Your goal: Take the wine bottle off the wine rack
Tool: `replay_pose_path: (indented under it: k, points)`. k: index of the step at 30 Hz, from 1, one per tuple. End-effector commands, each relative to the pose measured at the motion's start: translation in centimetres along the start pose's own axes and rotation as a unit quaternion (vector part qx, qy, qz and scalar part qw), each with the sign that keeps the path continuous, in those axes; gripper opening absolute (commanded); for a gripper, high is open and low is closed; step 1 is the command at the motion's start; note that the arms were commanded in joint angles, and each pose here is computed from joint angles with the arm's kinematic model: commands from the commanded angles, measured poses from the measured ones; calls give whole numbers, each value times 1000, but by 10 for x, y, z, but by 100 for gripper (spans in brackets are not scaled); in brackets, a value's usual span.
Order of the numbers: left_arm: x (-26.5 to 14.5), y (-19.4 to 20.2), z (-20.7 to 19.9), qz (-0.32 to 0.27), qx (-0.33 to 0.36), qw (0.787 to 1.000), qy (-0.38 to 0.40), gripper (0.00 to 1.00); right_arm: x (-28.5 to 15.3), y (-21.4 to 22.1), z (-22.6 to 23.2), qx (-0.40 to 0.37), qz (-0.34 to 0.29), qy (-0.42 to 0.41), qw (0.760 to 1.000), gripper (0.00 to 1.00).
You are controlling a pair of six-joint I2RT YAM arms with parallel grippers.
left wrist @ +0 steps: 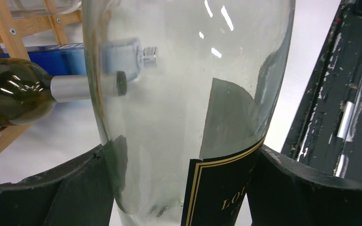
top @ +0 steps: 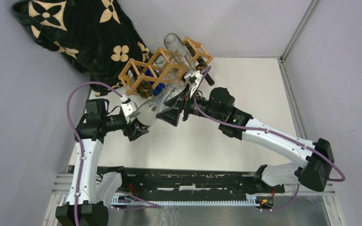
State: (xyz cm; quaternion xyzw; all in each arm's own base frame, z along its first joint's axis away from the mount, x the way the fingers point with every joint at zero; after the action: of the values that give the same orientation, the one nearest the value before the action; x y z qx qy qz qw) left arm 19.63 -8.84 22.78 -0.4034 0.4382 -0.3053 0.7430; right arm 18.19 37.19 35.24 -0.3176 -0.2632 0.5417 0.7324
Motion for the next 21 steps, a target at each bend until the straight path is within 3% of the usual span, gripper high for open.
replay_pose_path:
  k: [1, 14, 21]
  points:
    - [-8, -55, 10, -96, 39, 995, 2, 2, 4, -30, 14, -8, -77, -15, 997, 94]
    - [-11, -65, 9, -109, 27, 994, 8, 2, 31, -47, -8, -12, -137, 39, 990, 88]
    - [-10, -64, 8, -110, 21, 994, 10, 2, 41, -58, -5, -2, -155, 35, 987, 70]
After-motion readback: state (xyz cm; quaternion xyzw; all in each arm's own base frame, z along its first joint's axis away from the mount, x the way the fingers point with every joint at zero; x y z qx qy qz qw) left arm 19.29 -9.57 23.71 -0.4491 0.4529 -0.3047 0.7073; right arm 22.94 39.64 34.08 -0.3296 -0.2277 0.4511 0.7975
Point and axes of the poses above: each gripper's point midway between its finger pads, its own x axis out along the fingers, its own z axis along the line the jaws close on, y = z × x, the point moved 3 cm from there along -x, back along the fingers, and after that the axes turned 12 degrees about x, right-handed, at the moved point
